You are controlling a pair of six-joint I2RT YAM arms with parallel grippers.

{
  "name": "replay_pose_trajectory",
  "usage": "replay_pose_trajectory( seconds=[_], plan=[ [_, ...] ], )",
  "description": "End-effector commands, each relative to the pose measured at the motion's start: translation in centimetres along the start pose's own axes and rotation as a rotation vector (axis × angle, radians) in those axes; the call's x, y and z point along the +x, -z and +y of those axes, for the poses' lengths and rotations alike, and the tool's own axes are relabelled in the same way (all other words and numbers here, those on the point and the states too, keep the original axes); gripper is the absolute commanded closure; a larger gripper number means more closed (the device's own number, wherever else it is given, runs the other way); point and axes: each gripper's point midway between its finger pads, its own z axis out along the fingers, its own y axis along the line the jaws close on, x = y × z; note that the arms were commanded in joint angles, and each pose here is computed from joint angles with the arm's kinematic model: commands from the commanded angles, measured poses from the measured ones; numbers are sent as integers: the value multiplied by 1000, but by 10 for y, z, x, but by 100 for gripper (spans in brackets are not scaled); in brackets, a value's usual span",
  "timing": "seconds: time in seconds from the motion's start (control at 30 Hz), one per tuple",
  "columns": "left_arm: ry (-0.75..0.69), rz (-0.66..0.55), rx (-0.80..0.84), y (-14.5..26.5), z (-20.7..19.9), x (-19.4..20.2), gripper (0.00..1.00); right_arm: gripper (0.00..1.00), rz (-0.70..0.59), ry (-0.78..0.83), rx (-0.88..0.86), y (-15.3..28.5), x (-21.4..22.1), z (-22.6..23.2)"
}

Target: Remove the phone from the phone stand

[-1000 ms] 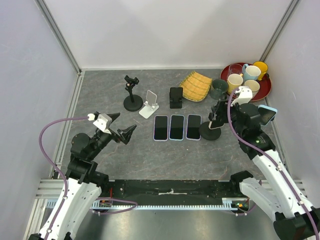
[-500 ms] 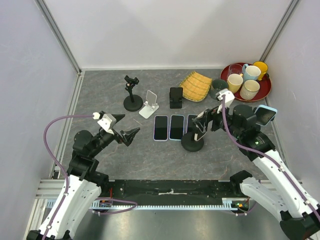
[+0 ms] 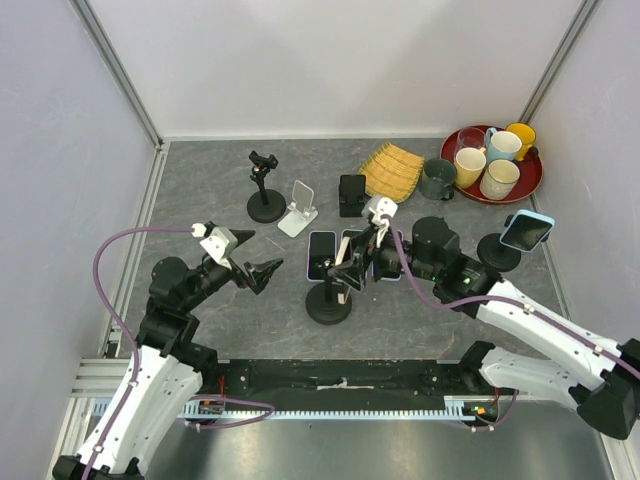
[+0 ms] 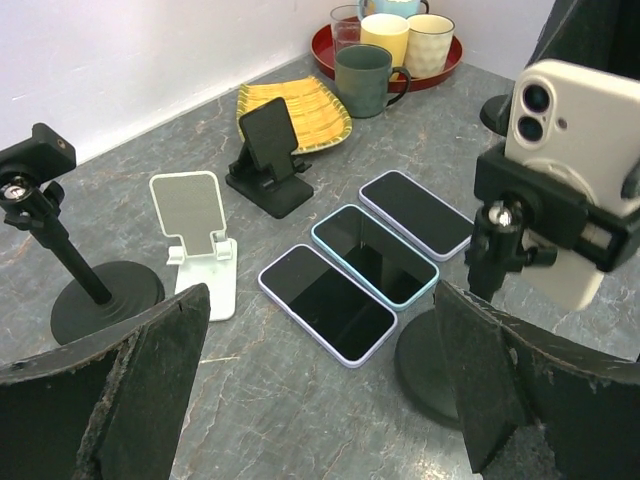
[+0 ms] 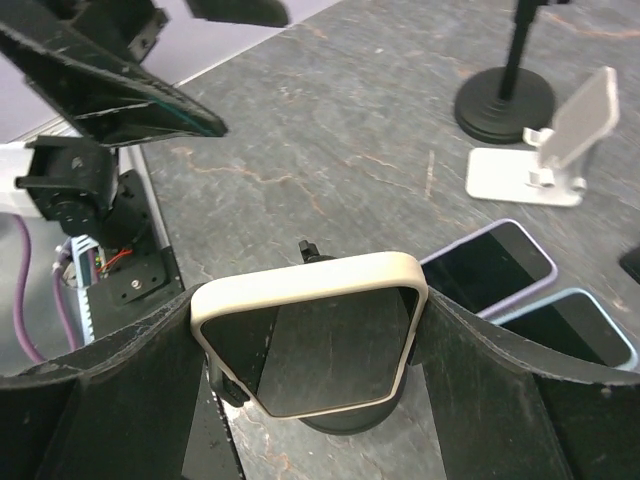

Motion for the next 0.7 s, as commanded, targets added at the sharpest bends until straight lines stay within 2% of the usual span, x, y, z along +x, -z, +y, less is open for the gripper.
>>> replay_pose_trajectory(
  seconds=[0.0,0.43,0.63,0.67],
  plan=[
    [-46,-12,42,-3,-5,-2,0,97,-235,145,-155,-10,-56,38],
    [-33,71,263,-12,-41,19,0,87,-94,159,-299,-32,6,55],
    [-23,129,347,-12,-57,32,0,80,-69,171,-285,-28,13,53],
    [-22,130,369,-11,-61,33,0,74,-59,170,-280,-26,16,52]
  ],
)
